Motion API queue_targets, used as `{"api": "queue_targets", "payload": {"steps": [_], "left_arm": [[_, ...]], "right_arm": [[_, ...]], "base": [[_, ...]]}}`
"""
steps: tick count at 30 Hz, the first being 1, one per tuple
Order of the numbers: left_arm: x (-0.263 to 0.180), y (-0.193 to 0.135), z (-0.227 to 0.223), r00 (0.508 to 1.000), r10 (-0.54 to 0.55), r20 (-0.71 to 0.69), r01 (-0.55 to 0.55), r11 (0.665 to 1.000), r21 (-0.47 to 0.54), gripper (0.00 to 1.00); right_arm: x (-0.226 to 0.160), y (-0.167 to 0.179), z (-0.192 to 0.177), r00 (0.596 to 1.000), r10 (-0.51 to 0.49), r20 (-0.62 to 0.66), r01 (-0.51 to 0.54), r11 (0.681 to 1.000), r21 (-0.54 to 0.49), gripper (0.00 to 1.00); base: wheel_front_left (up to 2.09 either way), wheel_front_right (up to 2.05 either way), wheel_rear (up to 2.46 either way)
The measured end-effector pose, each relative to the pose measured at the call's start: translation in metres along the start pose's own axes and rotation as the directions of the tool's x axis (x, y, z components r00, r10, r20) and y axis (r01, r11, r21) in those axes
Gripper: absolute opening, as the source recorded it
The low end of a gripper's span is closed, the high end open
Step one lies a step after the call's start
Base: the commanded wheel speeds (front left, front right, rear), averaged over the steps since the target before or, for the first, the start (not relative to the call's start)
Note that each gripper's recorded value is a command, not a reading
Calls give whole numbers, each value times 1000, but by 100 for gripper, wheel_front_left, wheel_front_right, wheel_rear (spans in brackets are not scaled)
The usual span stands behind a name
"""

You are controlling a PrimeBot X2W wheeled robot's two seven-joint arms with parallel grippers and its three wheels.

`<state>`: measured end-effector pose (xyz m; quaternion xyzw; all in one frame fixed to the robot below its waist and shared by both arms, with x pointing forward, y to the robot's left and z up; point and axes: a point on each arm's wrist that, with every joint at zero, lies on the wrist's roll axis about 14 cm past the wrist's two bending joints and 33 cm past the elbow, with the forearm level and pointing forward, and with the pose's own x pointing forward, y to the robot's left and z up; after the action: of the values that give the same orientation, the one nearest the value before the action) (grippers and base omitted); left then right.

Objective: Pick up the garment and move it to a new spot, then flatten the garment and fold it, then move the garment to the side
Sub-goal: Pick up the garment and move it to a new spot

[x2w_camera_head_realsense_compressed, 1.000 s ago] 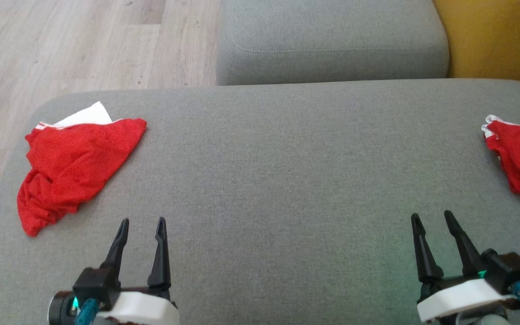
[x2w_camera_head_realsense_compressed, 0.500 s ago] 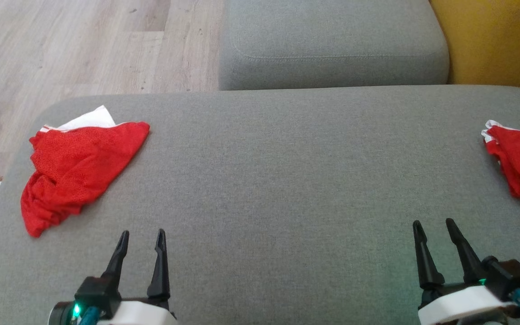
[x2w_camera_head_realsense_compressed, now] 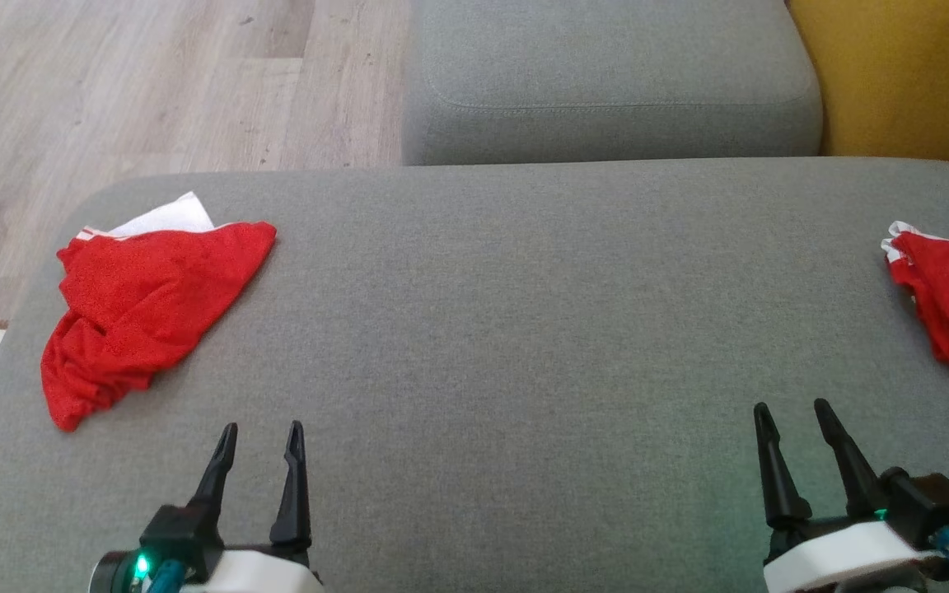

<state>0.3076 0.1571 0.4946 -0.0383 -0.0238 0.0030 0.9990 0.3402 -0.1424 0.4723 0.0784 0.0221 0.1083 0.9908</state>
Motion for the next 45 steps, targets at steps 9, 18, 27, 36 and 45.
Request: {"api": "queue_targets", "payload": {"steps": [9, 18, 27, 36, 45], "left_arm": [[-3, 8, -2, 1000, 28, -5, -28, 1000, 9, 100], [-20, 38, -1, 991, 136, -3, -136, 991, 19, 100], [-50, 82, 1, 953, 302, 4, -302, 953, 34, 100], [-75, 119, 4, 899, 437, 6, -437, 898, 58, 100], [-52, 153, 32, 884, 461, 77, -468, 875, 128, 100]], "right_arm": [[6, 9, -6, 999, 34, -23, -34, 999, -3, 100], [25, 45, -17, 986, 154, -63, -155, 988, -3, 100], [44, 88, -28, 951, 291, -102, -293, 956, 0, 100], [53, 117, -41, 915, 378, -142, -380, 925, 14, 100], [63, 97, -56, 908, 373, -189, -382, 924, -12, 100]], "base": [[0, 0, 0], [0, 0, 0], [0, 0, 0], [0, 0, 0], [0, 0, 0]]}}
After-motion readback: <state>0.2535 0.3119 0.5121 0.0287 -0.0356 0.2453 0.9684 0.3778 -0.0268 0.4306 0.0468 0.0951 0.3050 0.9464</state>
